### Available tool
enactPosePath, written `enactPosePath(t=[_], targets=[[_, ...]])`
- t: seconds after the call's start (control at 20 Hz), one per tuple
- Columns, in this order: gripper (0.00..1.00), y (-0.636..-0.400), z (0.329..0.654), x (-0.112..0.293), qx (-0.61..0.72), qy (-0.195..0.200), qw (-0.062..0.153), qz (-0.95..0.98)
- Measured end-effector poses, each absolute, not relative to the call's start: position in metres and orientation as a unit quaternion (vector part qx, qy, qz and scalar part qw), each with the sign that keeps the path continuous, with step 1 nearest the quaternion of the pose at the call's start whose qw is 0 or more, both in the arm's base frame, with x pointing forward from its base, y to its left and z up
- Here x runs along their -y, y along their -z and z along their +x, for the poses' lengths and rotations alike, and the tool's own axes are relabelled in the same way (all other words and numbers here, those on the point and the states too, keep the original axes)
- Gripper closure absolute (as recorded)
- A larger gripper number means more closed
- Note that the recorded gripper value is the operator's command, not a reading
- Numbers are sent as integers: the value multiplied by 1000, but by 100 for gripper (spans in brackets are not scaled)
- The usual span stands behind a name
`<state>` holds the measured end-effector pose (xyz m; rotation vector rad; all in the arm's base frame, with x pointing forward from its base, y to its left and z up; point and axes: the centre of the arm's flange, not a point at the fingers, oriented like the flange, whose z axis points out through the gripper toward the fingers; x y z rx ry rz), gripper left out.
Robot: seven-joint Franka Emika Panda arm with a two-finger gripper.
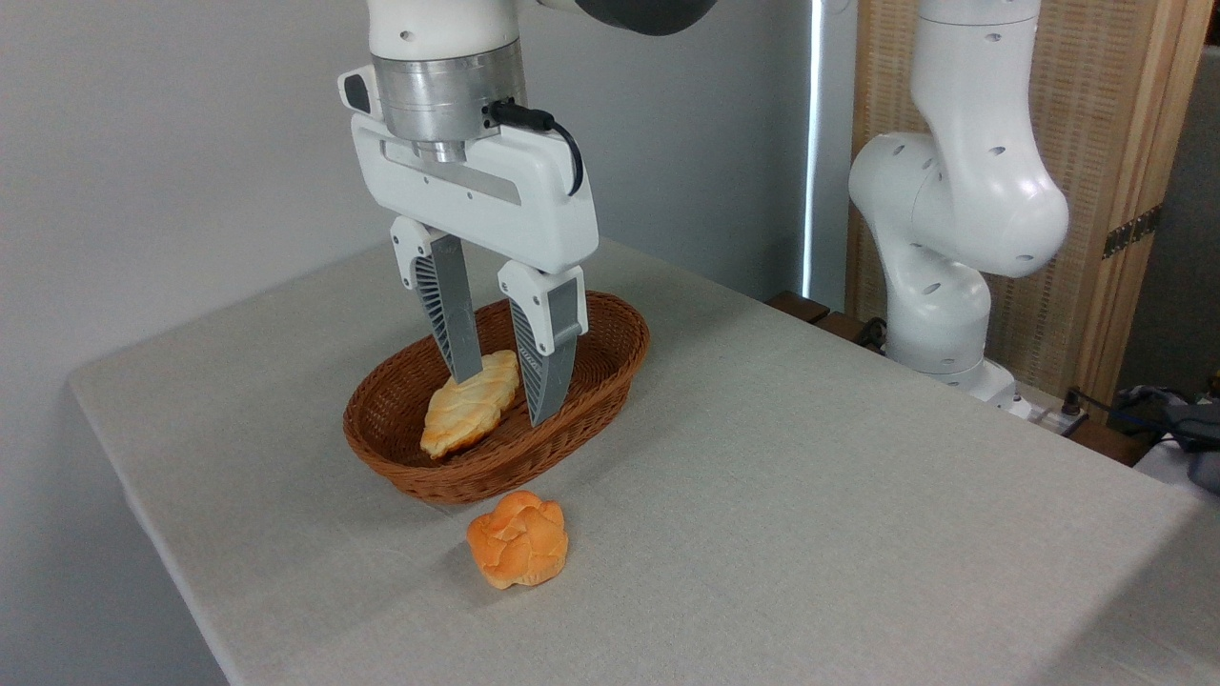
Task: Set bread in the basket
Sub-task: 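Raise the open gripper up away from the croissant in the basket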
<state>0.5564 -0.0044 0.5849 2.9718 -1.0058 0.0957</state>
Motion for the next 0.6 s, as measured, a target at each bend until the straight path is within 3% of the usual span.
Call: enactPosePath(t=[0.6], targets=[[0, -584, 556, -16, 302, -29, 0, 953]])
